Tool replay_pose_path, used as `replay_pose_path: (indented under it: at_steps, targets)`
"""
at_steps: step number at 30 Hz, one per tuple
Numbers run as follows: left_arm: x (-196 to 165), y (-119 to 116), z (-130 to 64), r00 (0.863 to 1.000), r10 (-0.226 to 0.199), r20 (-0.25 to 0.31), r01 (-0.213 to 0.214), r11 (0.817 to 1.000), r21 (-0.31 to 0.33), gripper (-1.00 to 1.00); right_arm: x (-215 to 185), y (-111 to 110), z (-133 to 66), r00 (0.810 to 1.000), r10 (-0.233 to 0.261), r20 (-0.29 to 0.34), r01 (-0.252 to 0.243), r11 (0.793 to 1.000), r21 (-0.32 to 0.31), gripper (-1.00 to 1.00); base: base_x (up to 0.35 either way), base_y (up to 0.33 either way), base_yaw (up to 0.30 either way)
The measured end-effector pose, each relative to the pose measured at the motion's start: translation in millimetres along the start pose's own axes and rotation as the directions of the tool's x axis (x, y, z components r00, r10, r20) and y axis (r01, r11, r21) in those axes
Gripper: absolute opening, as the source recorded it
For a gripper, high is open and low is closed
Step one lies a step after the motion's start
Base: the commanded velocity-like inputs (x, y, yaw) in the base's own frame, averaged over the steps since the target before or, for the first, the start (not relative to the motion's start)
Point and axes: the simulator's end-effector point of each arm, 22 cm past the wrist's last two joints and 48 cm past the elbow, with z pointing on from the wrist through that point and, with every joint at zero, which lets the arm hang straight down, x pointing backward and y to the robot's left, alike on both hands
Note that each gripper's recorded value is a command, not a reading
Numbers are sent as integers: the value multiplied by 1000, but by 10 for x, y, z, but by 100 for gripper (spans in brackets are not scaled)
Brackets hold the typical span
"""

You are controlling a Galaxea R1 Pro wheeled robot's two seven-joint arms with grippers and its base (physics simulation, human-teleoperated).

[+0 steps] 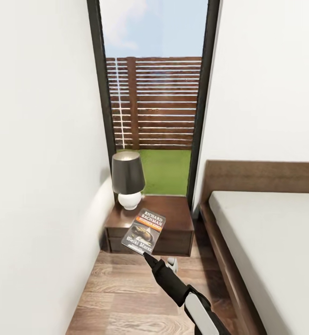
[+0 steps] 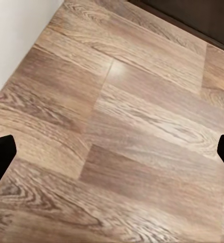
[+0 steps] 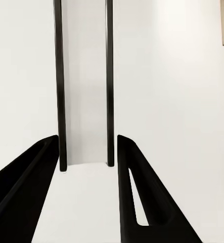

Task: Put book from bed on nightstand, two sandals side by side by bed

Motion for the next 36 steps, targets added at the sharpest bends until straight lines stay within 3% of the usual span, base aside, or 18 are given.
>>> replay_pose_path:
  at_steps: [36]
  targets:
    - [1, 0, 0, 1000, 0, 0, 0, 1000, 0, 100, -152, -97, -82, 1000, 2, 25, -2, 1000, 18, -100, 239, -29, 0]
